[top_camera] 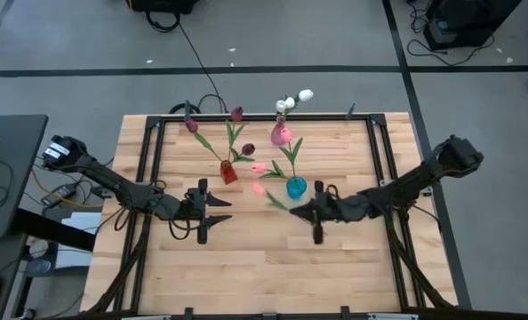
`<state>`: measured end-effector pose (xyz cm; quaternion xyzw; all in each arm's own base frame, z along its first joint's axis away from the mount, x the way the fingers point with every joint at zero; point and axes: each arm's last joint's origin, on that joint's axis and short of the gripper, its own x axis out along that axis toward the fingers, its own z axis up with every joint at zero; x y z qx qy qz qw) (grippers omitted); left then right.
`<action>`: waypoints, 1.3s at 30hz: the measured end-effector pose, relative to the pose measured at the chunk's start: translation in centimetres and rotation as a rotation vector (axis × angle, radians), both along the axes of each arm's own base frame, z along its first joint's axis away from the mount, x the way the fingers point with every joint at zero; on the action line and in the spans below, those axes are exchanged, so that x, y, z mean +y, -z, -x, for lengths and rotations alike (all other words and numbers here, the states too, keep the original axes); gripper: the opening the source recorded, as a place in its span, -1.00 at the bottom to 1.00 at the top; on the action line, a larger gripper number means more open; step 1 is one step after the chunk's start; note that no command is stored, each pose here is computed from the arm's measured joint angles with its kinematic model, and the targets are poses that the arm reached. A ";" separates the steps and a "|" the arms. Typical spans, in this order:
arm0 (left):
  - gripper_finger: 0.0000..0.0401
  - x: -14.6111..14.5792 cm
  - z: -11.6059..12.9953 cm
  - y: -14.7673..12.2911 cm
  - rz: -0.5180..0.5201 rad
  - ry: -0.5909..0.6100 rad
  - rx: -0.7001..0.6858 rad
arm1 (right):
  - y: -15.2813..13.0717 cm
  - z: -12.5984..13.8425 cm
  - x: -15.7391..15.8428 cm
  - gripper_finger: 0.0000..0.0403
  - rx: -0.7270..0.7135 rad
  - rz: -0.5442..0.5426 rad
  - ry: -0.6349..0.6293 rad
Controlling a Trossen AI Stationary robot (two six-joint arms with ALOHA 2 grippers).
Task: Sort flowers into vase by color
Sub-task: Put the pink tulip into the blue vase
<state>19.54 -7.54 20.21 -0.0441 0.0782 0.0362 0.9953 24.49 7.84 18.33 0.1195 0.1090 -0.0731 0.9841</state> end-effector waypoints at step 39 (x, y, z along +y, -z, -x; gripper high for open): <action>-0.11 0.0 0.0 0.0 -0.006 0.001 -0.004 | -1.8 -4.1 -6.3 -0.99 -0.441 0.627 0.272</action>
